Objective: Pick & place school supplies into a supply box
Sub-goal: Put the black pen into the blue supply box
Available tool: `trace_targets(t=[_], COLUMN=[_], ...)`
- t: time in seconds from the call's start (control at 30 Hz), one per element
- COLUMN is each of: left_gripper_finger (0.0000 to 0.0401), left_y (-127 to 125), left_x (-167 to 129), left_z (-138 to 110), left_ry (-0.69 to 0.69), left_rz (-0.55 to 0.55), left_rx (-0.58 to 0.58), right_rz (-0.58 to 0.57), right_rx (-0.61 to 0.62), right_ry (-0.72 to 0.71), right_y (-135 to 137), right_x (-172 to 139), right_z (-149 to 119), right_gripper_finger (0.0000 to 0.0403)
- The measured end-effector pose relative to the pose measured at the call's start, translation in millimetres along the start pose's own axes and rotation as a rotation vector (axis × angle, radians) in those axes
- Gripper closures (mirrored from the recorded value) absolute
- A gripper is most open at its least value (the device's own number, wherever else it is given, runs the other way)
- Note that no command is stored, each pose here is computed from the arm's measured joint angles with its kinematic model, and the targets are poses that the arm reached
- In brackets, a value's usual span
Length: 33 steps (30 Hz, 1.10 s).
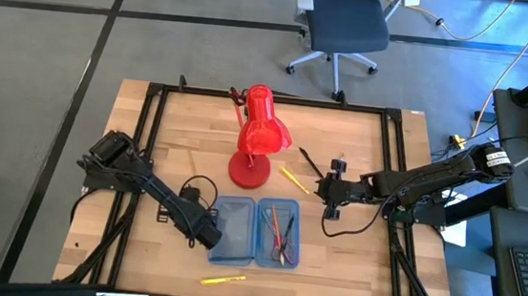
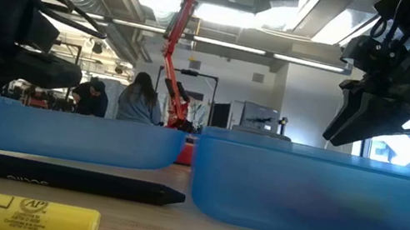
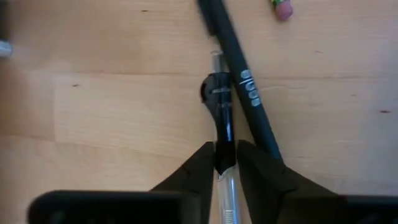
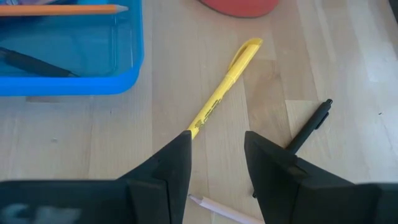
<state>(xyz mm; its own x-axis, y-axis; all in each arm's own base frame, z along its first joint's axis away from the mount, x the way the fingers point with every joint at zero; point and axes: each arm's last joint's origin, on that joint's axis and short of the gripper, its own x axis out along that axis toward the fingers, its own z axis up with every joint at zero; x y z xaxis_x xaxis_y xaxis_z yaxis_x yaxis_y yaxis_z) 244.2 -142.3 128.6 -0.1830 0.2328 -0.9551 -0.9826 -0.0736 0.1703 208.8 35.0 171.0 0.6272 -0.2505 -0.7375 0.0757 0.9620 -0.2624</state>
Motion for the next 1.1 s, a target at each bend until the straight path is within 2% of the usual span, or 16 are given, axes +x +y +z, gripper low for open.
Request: trace_targets(t=[0.2,0.43,0.6,0.77,0.87,1.03,1.1], left_gripper_finger=[0.0377,0.0374,0.0376,0.0373,0.0374,0.0375,0.0375], left_y=[0,-4,-5,-16,-33,-67,-81], left_x=[0,-13,-34,-54,-66,-87,-96], left_z=[0,-3,0,-1,-2,4,11], left_ry=[0.006,0.038,0.047,0.041,0.012,-0.055,-0.09], left_rz=[-0.001,0.025,-0.042,-0.226,-0.409,-0.738,-0.83], left_rx=[0.041,0.061,0.067,0.075,0.109,0.194,0.233], right_rz=[0.0,0.0,0.0,0.0,-0.012,-0.061,-0.062], right_rx=[0.0,-0.001,-0.001,-0.019,-0.033,-0.075,-0.076], right_ry=[0.0,0.0,0.001,-0.001,0.015,0.125,0.128], right_y=[0,0,0,0,0,-3,-3], right_x=[0,0,0,0,0,-1,-1], right_z=[0,0,0,0,-2,-13,-13], right_gripper_finger=[0.025,0.025,0.025,0.025,0.025,0.025,0.025])
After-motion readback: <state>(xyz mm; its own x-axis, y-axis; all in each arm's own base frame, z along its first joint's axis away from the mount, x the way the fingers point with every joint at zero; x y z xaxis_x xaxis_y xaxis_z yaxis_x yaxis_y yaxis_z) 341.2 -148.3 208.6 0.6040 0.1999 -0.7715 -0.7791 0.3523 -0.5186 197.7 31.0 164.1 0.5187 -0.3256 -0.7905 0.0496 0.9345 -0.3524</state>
